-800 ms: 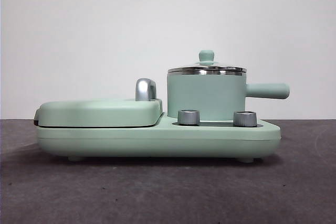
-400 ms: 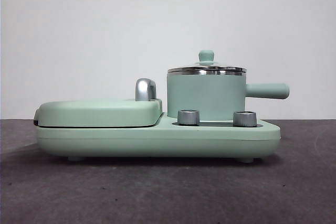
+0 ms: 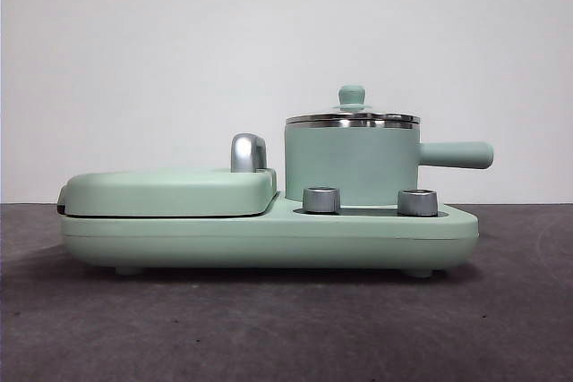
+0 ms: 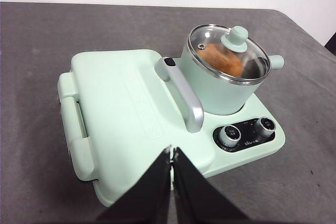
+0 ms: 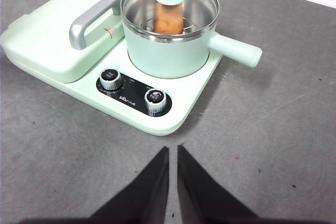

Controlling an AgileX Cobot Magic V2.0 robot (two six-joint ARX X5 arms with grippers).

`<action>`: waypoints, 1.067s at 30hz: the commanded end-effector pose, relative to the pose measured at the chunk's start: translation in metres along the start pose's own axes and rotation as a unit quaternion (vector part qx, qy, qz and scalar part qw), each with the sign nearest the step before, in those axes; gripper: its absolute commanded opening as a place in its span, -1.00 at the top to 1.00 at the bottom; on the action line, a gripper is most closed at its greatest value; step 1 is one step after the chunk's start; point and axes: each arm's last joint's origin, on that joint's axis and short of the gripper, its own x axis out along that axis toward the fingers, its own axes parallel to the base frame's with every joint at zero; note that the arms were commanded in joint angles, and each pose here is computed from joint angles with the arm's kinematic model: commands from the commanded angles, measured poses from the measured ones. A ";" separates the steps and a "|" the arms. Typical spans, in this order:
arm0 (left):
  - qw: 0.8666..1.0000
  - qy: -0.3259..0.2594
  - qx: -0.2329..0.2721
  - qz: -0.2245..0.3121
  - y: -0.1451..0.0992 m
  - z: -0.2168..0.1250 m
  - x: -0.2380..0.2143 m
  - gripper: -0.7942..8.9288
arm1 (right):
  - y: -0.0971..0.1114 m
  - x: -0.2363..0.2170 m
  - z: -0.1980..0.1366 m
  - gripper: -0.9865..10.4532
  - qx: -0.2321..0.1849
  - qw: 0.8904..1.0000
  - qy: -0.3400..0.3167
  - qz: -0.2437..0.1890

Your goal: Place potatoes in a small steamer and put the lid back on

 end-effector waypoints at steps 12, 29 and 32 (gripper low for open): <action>0.983 -0.109 0.039 0.144 0.047 -0.087 0.010 0.82 | 0.000 -0.001 0.003 0.79 0.001 1.000 -0.008 0.003; 0.966 -0.166 0.009 0.199 0.075 -0.168 0.027 0.82 | 0.000 -0.002 0.002 0.79 0.001 1.000 -0.009 0.003; 0.966 -0.167 0.009 0.198 0.075 -0.167 0.027 0.82 | 0.000 -0.002 0.002 0.79 0.001 1.000 -0.009 0.003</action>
